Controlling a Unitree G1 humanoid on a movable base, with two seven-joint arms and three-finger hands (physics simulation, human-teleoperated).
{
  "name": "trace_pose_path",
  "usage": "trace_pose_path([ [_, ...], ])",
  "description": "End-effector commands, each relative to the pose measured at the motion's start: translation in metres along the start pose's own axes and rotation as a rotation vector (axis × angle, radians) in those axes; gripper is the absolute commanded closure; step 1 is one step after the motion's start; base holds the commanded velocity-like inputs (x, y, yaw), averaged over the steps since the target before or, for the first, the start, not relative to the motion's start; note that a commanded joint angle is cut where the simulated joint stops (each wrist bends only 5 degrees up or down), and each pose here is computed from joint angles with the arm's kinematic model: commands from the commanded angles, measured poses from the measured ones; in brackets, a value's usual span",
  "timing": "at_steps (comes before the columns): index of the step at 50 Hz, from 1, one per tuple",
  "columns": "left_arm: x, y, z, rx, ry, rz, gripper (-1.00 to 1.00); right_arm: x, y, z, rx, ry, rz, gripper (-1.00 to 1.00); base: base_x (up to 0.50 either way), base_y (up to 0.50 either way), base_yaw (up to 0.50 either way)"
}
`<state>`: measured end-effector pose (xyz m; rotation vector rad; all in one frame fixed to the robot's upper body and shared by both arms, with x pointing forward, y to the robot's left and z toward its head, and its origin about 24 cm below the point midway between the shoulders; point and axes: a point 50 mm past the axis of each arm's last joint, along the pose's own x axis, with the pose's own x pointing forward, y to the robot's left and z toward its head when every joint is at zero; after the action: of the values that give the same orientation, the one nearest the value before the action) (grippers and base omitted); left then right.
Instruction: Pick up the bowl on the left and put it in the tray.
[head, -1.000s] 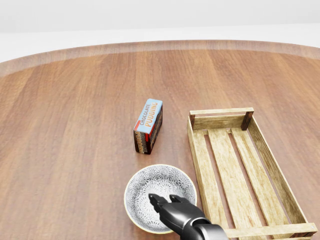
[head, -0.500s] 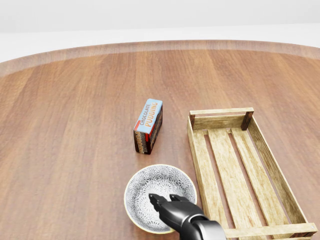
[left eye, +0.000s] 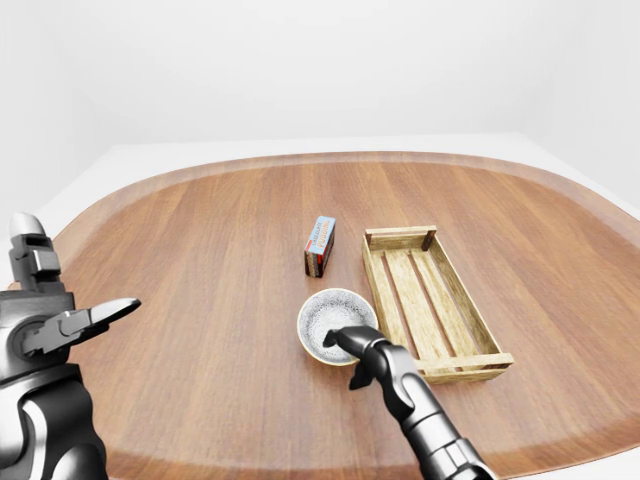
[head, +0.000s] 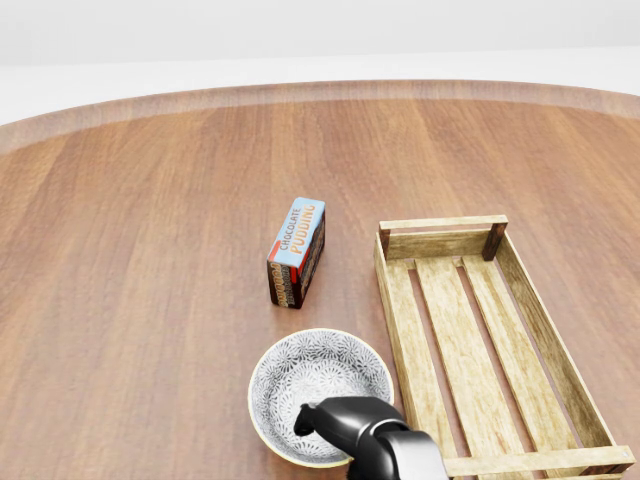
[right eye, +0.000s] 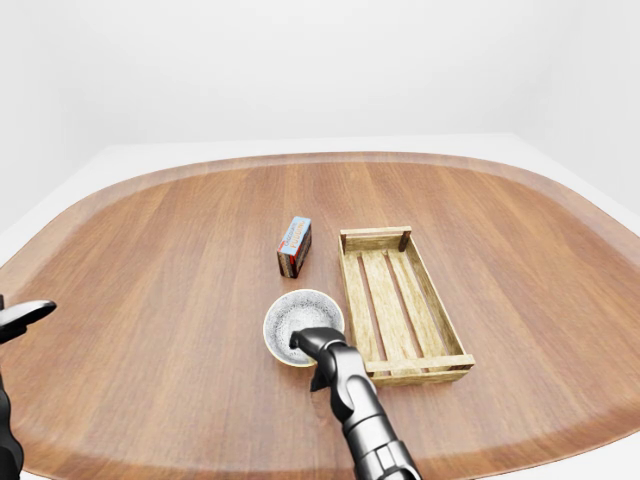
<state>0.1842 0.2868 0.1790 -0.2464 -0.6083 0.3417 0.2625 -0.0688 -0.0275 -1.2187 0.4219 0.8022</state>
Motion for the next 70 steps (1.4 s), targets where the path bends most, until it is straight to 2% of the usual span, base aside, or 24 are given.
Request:
trace_pose_path([
  [1, 0.000, -0.001, 0.000, 0.001, -0.002, -0.002, -1.00, 0.001, 0.000, 0.001, -0.009, 0.001, 0.000, 1.00, 0.00, 0.00, 0.00],
  [27, -0.001, -0.001, -0.001, 0.003, 0.002, -0.003, -1.00, -0.006, -0.003, 0.008, -0.042, -0.010, -0.007, 1.00, 0.00, 0.00, 0.00],
  [35, -0.001, -0.002, 0.001, 0.000, -0.005, -0.005, -1.00, -0.025, -0.022, 0.029, -0.143, -0.032, -0.041, 1.00, 0.00, 0.00, 0.00],
  [39, -0.001, -0.001, 0.003, -0.001, -0.011, -0.004, -1.00, -0.036, -0.036, 0.038, -0.181, -0.037, -0.129, 1.00, 0.00, 0.00, 0.00],
  [40, -0.001, -0.001, 0.003, -0.002, -0.012, -0.004, -1.00, -0.043, -0.046, 0.043, -0.203, -0.042, -0.183, 1.00, 0.00, 0.00, 0.00],
  [49, 0.000, 0.000, 0.003, -0.003, -0.011, 0.000, -1.00, -0.062, -0.066, 0.052, -0.223, -0.043, -0.318, 1.00, 0.00, 0.00, 0.00],
  [55, 0.000, -0.001, 0.004, -0.006, -0.015, 0.001, -1.00, -0.080, -0.096, 0.057, -0.221, -0.050, -0.453, 1.00, 0.00, 0.00, 0.00],
  [62, 0.001, -0.001, 0.003, -0.005, -0.015, 0.001, -1.00, -0.111, -0.133, 0.068, -0.234, -0.070, -0.651, 1.00, 0.00, 0.00, 0.00],
  [70, 0.001, 0.001, 0.005, -0.004, -0.018, 0.005, -1.00, -0.130, -0.156, 0.066, -0.240, -0.060, -0.768, 1.00, 0.00, 0.00, 0.00],
])
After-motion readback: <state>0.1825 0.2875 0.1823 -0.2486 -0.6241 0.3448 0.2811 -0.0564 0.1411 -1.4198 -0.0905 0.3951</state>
